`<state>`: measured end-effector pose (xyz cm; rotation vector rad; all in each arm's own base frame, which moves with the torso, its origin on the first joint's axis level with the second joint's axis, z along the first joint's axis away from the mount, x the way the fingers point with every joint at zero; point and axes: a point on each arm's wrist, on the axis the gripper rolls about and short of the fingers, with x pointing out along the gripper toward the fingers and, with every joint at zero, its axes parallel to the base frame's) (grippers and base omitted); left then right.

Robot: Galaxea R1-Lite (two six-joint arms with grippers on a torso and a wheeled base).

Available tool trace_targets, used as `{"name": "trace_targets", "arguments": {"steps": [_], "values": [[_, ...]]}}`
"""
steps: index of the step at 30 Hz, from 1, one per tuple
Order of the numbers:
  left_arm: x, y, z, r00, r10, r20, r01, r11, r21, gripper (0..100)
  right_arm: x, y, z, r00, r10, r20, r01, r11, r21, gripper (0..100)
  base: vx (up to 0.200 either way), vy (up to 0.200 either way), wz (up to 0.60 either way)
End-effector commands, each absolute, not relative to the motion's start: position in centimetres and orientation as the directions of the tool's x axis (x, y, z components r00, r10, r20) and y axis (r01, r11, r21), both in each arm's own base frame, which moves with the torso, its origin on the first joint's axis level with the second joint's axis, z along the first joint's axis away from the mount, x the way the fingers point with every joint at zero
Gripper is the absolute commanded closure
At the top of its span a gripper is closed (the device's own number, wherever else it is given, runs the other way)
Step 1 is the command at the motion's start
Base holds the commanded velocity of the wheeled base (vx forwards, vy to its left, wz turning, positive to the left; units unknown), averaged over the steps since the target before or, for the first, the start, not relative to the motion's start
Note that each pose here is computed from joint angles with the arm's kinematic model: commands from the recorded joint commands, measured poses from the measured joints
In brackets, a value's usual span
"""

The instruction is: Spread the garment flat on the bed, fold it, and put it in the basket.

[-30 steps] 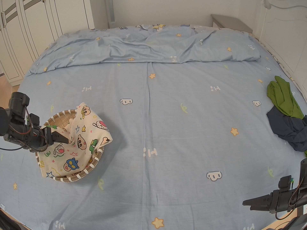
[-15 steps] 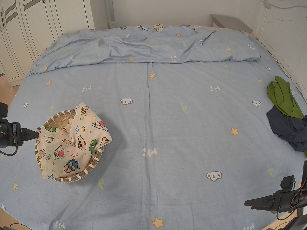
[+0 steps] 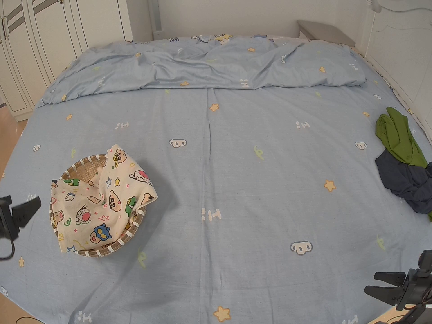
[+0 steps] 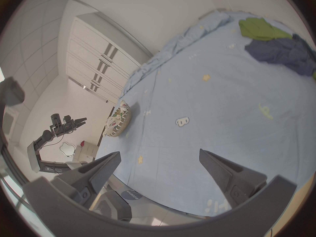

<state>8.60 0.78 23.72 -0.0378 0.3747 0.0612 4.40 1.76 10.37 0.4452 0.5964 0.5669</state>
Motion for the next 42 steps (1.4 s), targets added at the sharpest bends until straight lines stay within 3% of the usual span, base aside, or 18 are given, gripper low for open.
{"name": "trace_targets", "arguments": {"steps": [1, 7, 12, 14, 20, 22, 23, 25, 29, 30, 33, 37, 38, 40, 42], "values": [[-0.6, -0.1, 17.2, 0.998, 0.015, -0.055, -0.016, 1.0, -0.014, 0, -0.7, 1.1, 8.9, 0.794, 0.581, -0.178, -0.502, 0.792, 0.349, 0, 0.0, 0.0, 0.0], [-3.2, -0.2, 12.2, 0.999, 0.043, 0.014, -0.043, 0.999, -0.006, 0, -2.4, 0.9, 8.9, 0.857, 0.51, -0.078, -0.465, 0.828, 0.313, 0, 0.0, 0.0, 0.0], [-1.8, 0.1, 8.0, 0.99, 0.13, -0.057, -0.124, 0.987, 0.104, 0, -2.7, 1.0, 8.8, 0.888, 0.458, -0.052, -0.427, 0.86, 0.28, 0, 0.0, 0.0, 0.0], [-1.8, 0.1, 8.0, 0.993, 0.113, -0.04, -0.108, 0.988, 0.113, 0, -2.9, 1.0, 8.7, 0.889, 0.456, -0.029, -0.435, 0.864, 0.255, 0, 0.0, 0.0, 0.0], [-1.7, 0.2, 8.1, 0.993, -0.089, -0.075, 0.097, 0.989, 0.115, 0, -2.9, 1.0, 8.6, 0.892, 0.452, 0.011, -0.444, 0.869, 0.218, 0, 0.0, 0.0, 0.0], [-1.7, 0.2, 8.1, 0.993, -0.089, -0.074, 0.096, 0.989, 0.111, 0, -3.0, 1.1, 8.9, 0.879, 0.475, 0.032, -0.47, 0.854, 0.223, 0, 0.0, 0.0, 0.0], [-1.6, 0.2, 8.1, 0.995, -0.076, -0.066, 0.083, 0.992, 0.098, 0, -3.0, 1.2, 8.6, 0.84, 0.541, 0.028, -0.529, 0.807, 0.261, 0, 0.0, 0.0, 0.0], [-1.6, 0.3, 8.1, 0.998, -0.041, -0.049, 0.044, 0.997, 0.065, 0, -3.0, 1.3, 8.5, 0.811, 0.585, 0.026, -0.567, 0.774, 0.281, 0, 0.0, 0.0, 0.0], [-1.6, 0.3, 8.1, 0.999, 0.026, -0.046, -0.024, 0.998, 0.052, 0, -3.1, 1.3, 8.8, 0.798, 0.602, 0.032, -0.586, 0.762, 0.277, 0, 0.0, 0.0, 0.0], [-1.6, 0.1, 8.1, 0.993, 0.107, -0.054, -0.104, 0.993, 0.058, 0, -3.1, 1.3, 9.3, 0.79, 0.613, 0.031, -0.594, 0.752, 0.286, 0, 0.0, 0.0, 0.0], [-1.6, 0.0, 8.1, 0.993, 0.101, -0.06, -0.097, 0.993, 0.068, 0, -2.6, 1.4, 10.1, 0.814, 0.581, -0.006, -0.552, 0.776, 0.305, 0, 0.0, 0.0, 0.0], [-1.6, 0.1, 8.1, 0.993, 0.107, -0.058, -0.103, 0.993, 0.063, 0, -2.6, 1.3, 8.2, 0.835, 0.55, 0.01, -0.539, 0.813, 0.223, 0, 0.0, 0.0, 0.0], [-1.6, 0.1, 8.2, 0.992, 0.112, -0.057, -0.109, 0.993, 0.053, 0, -2.6, 1.1, 8.2, 0.874, 0.484, 0.055, -0.486, 0.863, 0.137, 0, 0.0, 0.0, 0.0], [-1.7, 0.1, 8.1, 0.993, 0.101, -0.067, -0.1, 0.995, 0.015, 0, -2.3, 0.7, 8.3, 0.949, 0.311, 0.057, -0.315, 0.944, 0.102, 0, 0.0, 0.0, 0.0], [-1.6, 0.1, 7.8, 0.993, 0.086, -0.081, -0.087, 0.996, -0.011, 0, -2.2, 0.4, 8.2, 0.986, 0.157, 0.045, -0.161, 0.983, 0.092, 0, 0.0, 0.0, 0.0]]}}
